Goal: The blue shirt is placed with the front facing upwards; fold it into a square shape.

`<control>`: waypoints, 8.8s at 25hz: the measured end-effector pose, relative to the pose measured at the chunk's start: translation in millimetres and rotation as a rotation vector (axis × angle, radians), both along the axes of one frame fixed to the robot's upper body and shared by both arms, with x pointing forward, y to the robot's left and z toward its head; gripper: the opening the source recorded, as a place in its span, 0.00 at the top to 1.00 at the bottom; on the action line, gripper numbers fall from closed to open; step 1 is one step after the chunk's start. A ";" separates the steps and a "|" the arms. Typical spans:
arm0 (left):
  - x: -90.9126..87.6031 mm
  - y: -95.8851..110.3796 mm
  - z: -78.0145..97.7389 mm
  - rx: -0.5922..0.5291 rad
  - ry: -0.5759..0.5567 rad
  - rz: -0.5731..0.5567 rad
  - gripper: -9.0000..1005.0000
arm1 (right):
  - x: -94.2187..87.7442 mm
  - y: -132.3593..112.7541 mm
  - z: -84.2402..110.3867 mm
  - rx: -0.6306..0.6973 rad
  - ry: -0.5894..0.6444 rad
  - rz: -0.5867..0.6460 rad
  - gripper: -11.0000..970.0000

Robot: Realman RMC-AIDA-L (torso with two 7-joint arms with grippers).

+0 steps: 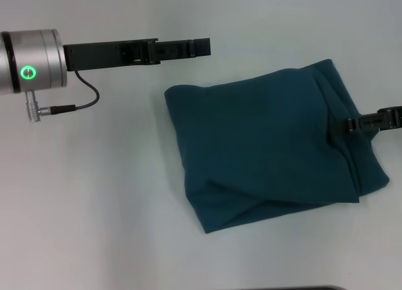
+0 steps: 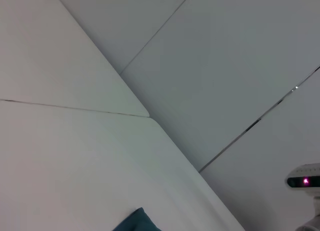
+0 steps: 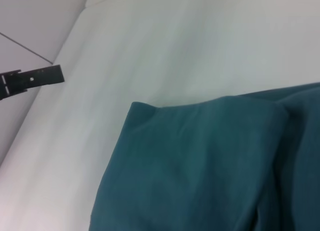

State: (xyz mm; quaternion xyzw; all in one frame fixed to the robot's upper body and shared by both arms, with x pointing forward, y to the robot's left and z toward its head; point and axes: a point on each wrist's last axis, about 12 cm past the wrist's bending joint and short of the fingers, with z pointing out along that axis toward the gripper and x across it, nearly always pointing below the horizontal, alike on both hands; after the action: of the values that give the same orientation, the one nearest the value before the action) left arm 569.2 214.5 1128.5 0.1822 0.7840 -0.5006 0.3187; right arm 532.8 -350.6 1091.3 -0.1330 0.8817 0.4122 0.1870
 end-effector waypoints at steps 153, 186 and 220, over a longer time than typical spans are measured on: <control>3.3 4.0 -8.6 0.013 -0.018 0.014 0.04 | 42.5 52.2 -4.8 0.058 -0.221 -0.104 0.95; 5.9 3.7 -6.0 0.015 -0.029 0.013 0.04 | -4.8 1.3 -8.1 0.055 -0.019 -0.110 0.15; 4.7 5.3 -8.7 0.017 -0.030 0.013 0.04 | 6.1 20.8 -17.0 -0.002 0.008 -0.099 0.18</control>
State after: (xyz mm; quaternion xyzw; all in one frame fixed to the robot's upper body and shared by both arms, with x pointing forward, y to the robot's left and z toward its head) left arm 573.8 219.8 1119.8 0.1872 0.7845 -0.4891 0.3322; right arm 538.8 -329.8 1074.3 -0.0875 0.8885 0.4018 0.2034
